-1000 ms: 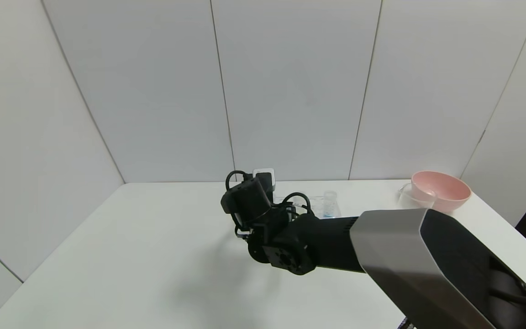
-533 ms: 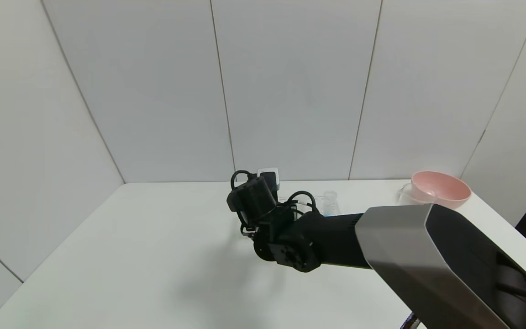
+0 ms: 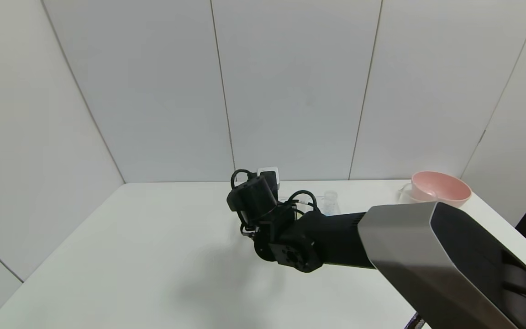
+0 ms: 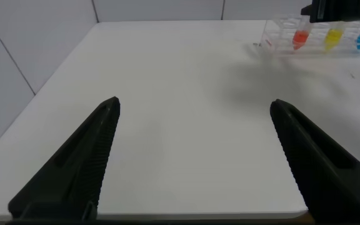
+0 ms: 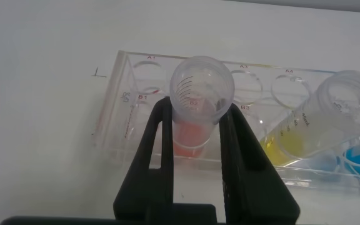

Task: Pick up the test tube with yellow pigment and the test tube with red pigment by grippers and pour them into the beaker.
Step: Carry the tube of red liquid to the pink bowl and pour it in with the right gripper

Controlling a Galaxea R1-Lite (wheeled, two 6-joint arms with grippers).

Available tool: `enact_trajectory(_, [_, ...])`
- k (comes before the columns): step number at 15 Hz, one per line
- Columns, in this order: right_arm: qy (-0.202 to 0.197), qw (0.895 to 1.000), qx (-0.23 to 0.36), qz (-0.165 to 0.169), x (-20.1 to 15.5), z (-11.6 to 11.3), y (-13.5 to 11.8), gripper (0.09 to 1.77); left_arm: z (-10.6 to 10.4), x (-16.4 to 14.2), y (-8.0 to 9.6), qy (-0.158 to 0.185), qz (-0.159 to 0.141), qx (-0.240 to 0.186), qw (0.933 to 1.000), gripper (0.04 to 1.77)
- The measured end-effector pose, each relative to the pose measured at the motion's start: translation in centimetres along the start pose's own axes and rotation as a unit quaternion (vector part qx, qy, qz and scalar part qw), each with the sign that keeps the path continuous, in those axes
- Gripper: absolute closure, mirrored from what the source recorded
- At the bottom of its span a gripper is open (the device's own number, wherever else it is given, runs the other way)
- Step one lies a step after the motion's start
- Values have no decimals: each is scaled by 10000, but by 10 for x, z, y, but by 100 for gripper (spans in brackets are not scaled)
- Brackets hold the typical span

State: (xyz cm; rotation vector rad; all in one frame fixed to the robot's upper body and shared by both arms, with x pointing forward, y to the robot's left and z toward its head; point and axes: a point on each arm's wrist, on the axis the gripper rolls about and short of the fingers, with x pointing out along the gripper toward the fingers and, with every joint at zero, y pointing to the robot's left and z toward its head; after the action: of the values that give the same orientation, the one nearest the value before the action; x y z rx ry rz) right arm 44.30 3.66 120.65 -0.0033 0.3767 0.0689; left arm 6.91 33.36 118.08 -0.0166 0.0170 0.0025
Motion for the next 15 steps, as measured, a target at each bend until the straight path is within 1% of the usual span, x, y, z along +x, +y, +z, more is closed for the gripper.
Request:
enact_trajectory(7, [-2, 10000, -35, -3, -1, 2, 0, 136, 0, 0, 0, 0, 2, 0, 10000, 9])
enact_trajectory(10, [-107, 9997, -221, 33, -9, 15, -3, 136, 0, 0, 0, 0, 2, 2, 10000, 9])
enact_trajectory(15, [-235, 9993, -282, 92, -29, 44, -9, 136, 0, 0, 0, 0, 2, 0, 10000, 9])
